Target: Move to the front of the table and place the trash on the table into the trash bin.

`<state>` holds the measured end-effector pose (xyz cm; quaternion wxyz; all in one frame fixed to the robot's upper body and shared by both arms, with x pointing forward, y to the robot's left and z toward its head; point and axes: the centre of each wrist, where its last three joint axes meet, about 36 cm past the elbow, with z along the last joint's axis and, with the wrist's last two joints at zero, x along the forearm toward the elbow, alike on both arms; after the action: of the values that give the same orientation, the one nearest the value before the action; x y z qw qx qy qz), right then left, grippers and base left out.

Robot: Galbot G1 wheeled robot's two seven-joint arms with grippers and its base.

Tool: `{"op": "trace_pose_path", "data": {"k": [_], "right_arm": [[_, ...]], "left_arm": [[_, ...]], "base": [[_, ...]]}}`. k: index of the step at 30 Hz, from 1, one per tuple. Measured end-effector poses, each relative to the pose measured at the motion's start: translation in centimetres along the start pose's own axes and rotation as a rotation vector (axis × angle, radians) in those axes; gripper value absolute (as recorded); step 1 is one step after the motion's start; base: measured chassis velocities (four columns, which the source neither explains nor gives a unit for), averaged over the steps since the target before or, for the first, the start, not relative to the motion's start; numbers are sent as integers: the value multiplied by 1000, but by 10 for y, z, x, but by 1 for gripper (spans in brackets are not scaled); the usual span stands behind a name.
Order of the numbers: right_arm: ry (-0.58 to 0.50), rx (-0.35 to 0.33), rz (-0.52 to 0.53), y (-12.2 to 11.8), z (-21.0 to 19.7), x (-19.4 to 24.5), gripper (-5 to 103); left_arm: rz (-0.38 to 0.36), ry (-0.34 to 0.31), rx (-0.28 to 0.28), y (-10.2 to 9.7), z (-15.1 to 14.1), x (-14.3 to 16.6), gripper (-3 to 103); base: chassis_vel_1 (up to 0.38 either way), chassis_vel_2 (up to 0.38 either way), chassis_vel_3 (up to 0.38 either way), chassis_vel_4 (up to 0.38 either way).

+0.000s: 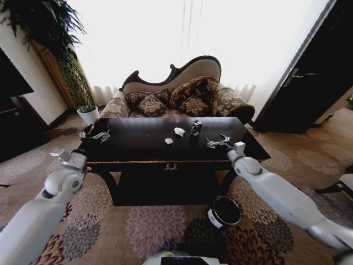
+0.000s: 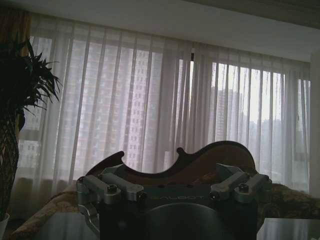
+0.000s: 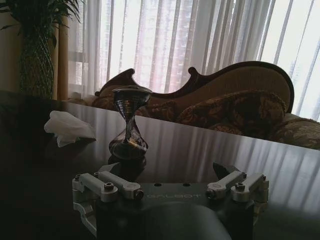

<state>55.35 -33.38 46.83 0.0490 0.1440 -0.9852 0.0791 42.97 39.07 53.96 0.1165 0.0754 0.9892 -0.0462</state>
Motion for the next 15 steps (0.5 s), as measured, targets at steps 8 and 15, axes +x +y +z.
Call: {"op": "trace_pose_path", "data": {"k": [8, 15], "right_arm": [[7, 10, -17, 11, -5, -27, 100], [-21, 27, -33, 15, -26, -40, 100]], "left_arm": [[0, 0, 0, 0, 0, 0, 100], [0, 0, 0, 0, 0, 0, 100]], "base": [[0, 0, 0, 0], [0, 0, 0, 0]]}}
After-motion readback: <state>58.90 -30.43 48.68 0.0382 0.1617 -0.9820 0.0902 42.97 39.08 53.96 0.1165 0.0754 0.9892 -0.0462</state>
